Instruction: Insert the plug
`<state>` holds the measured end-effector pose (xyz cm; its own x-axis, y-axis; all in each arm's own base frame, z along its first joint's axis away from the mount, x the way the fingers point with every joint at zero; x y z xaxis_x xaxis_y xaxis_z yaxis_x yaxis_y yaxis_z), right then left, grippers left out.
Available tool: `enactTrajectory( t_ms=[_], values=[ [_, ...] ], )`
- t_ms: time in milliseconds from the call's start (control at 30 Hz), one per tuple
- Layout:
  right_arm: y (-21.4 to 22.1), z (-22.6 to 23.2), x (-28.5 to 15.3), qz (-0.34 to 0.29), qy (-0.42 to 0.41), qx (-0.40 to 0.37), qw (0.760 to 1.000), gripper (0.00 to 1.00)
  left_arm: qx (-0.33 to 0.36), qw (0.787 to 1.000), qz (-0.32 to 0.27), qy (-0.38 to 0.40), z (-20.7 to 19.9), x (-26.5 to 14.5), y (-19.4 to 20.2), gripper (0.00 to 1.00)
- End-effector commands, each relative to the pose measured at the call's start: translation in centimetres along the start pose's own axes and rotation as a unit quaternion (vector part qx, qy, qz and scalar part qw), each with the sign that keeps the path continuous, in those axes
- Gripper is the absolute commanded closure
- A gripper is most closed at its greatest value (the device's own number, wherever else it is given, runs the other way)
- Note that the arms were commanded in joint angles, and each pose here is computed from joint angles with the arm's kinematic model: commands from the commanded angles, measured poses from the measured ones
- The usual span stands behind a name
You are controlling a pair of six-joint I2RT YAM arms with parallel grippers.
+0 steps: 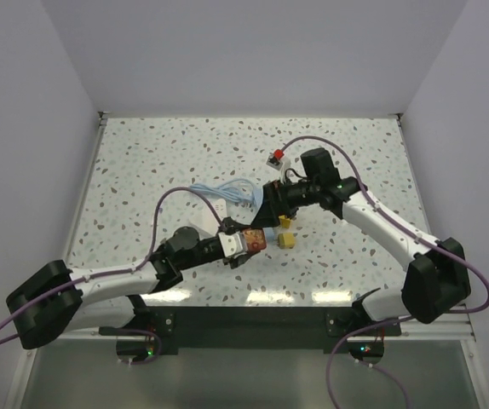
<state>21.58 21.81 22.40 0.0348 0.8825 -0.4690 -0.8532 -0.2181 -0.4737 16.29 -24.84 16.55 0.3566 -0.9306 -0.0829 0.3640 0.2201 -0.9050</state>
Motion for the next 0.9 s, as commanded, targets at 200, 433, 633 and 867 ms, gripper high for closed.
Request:
enactTrajectory(
  t_ms=[200, 433, 633, 867],
  values=[
    [-1.4, 0.9, -1.3, -0.105, 0.127, -0.041, 0.985, 0.02, -0.077, 0.993, 0.027, -0.082, 3.3, 3.3, -0.4, 1.00],
    [-0.4, 0.8, -0.5, -0.107, 0.170, -0.036, 0.979, 0.02, -0.090, 0.988, 0.028, -0.120, 4.4, 3.8, -0.8, 1.00],
    [0.3, 0.5, 1.0, -0.106, 0.184, -0.040, 0.976, 0.02, -0.097, 0.988, 0.032, -0.119, 4.7, 4.6, -1.0, 1.00],
    [0.6, 0.1, 2.1, -0.106, 0.225, -0.051, 0.967, 0.09, -0.098, 0.987, 0.036, -0.118, 4.9, 5.1, -1.0, 1.00]
  ],
)
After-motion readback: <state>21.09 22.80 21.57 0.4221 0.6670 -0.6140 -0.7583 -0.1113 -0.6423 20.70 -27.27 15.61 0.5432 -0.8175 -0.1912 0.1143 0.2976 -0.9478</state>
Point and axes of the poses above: each gripper's point midway between its finger pads, its own x axis out along the fingers, its own z axis along the line the jaws close on, y = z × x, the point moved 7 cm from there along -x, back along the fingers, and after that the axes turned 8 degrees about x, right-handed, at the moved point
